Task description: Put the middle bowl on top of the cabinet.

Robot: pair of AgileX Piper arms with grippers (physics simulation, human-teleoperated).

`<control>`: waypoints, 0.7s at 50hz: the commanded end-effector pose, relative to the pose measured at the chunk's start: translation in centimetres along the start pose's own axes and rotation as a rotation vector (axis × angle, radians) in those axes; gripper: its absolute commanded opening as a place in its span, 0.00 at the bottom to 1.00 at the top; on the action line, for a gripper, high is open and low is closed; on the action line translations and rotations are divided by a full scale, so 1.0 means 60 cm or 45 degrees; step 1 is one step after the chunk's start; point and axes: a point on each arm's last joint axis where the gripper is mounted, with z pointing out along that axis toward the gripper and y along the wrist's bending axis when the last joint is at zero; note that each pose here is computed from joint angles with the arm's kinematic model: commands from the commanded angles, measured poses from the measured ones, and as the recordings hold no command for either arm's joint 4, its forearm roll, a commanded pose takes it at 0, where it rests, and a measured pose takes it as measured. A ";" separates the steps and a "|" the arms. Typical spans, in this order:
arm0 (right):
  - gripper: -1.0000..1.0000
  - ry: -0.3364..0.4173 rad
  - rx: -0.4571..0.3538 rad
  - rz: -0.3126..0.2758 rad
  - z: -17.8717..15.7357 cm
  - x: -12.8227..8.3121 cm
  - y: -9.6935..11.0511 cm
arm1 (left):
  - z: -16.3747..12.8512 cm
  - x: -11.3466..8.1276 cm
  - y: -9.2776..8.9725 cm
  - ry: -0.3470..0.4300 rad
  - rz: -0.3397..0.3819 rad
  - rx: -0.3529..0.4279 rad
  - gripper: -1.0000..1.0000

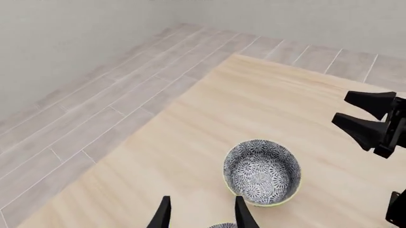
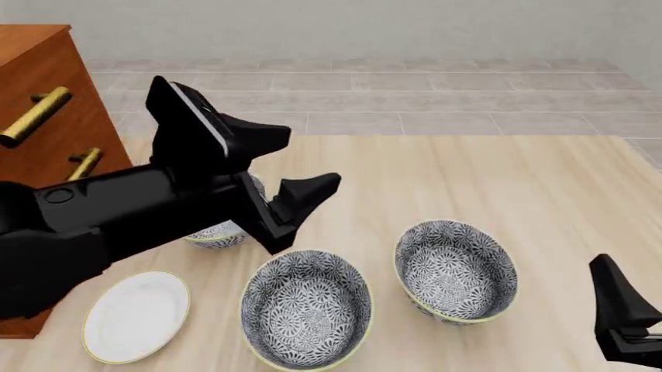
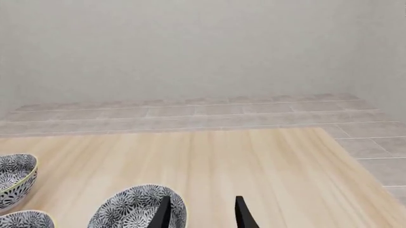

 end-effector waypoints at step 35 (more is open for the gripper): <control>1.00 -0.007 0.006 0.000 0.000 -0.001 0.000 | 0.105 -0.010 -0.035 0.095 -0.045 0.100 1.00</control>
